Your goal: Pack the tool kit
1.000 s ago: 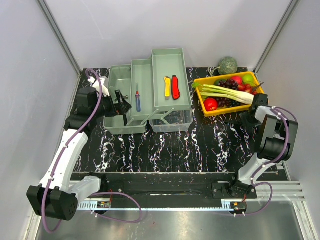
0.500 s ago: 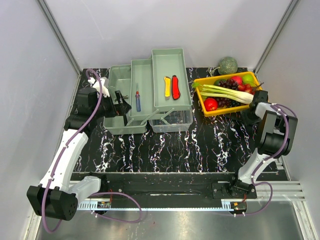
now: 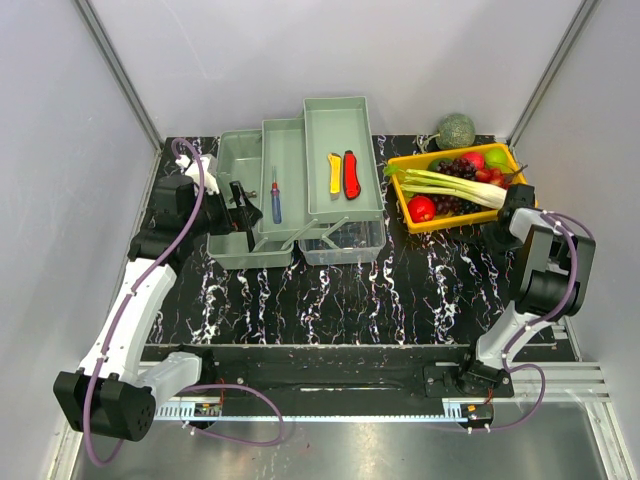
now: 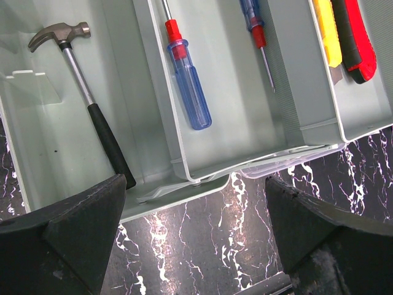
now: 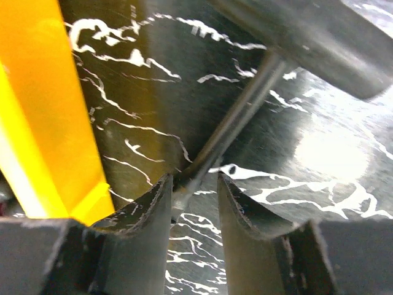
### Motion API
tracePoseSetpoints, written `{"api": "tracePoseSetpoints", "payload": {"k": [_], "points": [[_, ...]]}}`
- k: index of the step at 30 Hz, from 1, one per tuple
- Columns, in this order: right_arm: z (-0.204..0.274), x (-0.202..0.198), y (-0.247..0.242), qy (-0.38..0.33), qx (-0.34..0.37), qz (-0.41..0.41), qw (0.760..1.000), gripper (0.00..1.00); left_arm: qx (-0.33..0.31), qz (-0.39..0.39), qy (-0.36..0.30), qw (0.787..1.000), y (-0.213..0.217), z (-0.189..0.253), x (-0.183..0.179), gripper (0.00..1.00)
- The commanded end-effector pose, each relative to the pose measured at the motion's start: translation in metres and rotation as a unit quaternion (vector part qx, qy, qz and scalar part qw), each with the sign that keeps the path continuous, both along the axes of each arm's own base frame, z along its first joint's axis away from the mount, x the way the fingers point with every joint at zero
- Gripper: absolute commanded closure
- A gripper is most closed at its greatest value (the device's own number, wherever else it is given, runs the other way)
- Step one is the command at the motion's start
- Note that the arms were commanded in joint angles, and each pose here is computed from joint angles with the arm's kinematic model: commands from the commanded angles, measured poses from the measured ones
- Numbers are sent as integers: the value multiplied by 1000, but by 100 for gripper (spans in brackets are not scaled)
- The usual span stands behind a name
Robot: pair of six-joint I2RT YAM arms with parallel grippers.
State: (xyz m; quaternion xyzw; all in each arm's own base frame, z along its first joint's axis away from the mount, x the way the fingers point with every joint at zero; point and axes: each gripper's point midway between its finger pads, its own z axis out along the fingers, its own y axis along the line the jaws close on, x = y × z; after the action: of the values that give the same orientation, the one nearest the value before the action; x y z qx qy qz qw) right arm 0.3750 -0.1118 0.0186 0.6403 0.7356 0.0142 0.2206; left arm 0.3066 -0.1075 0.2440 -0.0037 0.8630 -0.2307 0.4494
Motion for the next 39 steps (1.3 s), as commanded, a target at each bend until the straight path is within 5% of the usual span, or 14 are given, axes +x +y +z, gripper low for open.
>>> {"api": "tracePoseSetpoints", "payload": {"k": [1,21,24,27,30,39], "points": [[-7,-44,3,54,-11,-14,998,59,0,9,-34,999,3,18,6,1],[-15,-60,-2,77,-29,-27,996,43,8,19,-45,999,9,23,4,1],[-19,-62,-1,83,-27,-28,996,55,8,20,-43,999,9,22,4,1],[-17,-63,-2,80,-31,-27,996,83,8,21,-44,999,9,23,4,1],[-9,-60,-2,67,-36,-17,997,100,8,20,-45,999,9,24,4,1],[58,-65,22,-44,-25,33,998,100,-11,-36,-62,997,-7,40,-10,1]]}}
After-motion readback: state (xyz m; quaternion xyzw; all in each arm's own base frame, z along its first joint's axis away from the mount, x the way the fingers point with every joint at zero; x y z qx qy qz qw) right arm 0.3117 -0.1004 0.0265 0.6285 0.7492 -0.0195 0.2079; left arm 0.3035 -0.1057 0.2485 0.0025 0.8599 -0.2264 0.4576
